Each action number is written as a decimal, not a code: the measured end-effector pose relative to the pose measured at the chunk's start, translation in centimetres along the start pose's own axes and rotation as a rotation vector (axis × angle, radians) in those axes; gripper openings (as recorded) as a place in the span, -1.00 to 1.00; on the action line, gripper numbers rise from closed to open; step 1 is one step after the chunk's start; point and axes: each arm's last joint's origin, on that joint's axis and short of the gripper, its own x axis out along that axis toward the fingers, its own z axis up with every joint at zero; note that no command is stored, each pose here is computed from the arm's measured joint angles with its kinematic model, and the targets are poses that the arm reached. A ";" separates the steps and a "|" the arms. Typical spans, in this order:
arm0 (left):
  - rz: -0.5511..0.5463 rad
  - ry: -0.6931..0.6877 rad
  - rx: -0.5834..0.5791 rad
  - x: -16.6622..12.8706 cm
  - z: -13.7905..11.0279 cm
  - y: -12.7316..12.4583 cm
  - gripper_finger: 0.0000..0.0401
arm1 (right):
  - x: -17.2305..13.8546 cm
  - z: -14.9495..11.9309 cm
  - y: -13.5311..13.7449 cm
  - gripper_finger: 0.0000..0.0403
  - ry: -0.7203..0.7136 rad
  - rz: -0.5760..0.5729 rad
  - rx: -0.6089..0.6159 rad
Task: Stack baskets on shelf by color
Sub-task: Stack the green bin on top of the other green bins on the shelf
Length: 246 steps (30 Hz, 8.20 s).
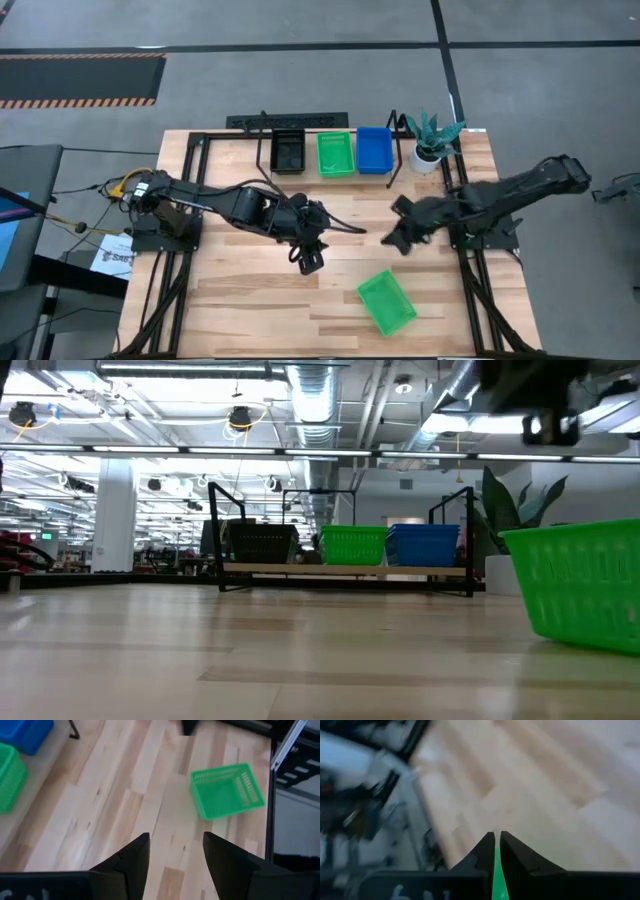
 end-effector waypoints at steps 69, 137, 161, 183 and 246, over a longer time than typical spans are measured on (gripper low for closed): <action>0.162 -0.037 -0.428 13.0 -5.5 8.6 0.16 | 0.8 -9.2 2.9 -0.74 0.105 -0.341 -0.339; 0.122 0.085 -0.373 19.6 -8.5 6.6 -0.57 | 0.9 -9.4 2.6 -0.74 0.103 -0.374 -0.292; 0.135 0.132 -0.183 14.6 -1.5 6.1 -1.00 | 0.8 -9.6 2.6 -0.74 0.105 -0.372 -0.288; 0.088 0.013 0.028 4.1 8.3 11.7 -1.00 | 0.1 -11.1 2.8 -0.74 0.128 -0.361 -0.247; 0.082 0.042 0.345 6.7 9.2 35.2 -1.00 | -4.6 6.4 -4.5 -0.74 -0.183 -0.520 -0.328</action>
